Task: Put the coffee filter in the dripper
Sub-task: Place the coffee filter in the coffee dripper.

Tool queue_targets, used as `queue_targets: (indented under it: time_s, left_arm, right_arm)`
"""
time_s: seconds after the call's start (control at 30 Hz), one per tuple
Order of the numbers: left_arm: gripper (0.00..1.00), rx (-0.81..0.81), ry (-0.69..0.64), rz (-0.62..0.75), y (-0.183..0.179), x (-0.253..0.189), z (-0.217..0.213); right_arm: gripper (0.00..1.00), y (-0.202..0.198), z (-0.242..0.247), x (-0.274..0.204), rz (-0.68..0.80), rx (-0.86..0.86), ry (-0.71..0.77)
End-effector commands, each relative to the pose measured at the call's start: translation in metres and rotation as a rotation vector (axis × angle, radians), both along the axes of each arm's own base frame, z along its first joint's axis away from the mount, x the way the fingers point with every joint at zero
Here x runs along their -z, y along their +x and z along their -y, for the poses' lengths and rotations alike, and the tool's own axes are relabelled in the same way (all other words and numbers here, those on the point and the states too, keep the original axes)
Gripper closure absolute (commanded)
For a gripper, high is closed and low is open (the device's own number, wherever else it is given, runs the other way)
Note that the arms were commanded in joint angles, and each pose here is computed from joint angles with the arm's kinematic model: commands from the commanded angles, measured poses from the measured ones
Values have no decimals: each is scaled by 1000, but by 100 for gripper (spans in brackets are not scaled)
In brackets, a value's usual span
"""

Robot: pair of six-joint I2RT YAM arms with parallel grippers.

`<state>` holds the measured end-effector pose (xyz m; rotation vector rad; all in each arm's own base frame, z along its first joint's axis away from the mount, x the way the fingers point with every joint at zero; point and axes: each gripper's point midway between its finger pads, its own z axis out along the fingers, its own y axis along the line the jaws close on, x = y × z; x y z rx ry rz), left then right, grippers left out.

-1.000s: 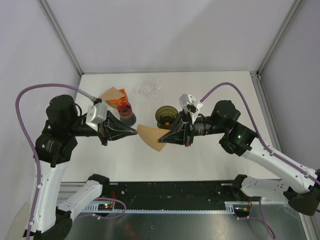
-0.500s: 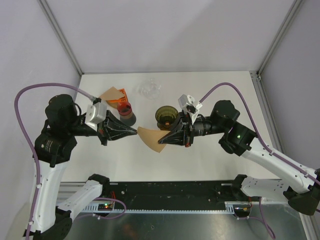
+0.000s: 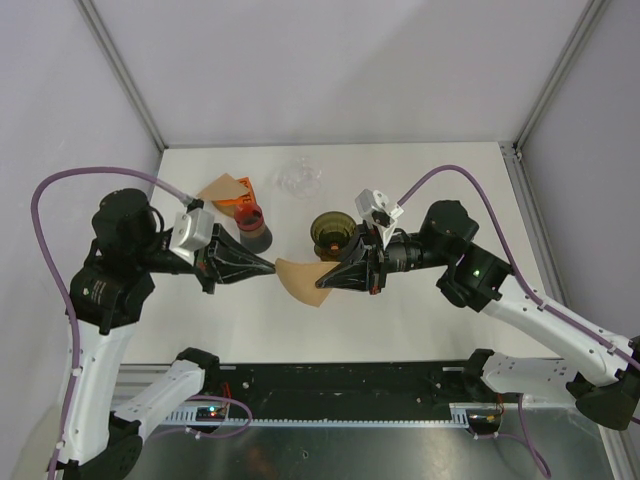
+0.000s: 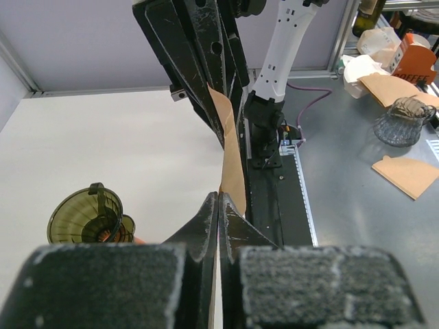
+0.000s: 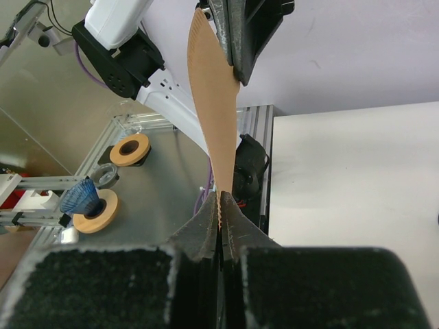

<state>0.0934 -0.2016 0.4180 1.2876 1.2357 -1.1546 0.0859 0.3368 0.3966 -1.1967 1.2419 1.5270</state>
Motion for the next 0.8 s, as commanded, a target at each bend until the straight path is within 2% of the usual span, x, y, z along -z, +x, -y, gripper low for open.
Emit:
queue_targets:
  time_s: [0.0,0.77]
  left_arm:
    - [100,47,-14,37,-8,-5,1]
    - [100,78,-3,-13,-13,2,6]
  right_arm:
    - [100,-4,2,-21,37,-10,54]
    - [100,-2,-1,-22,36,-2,61]
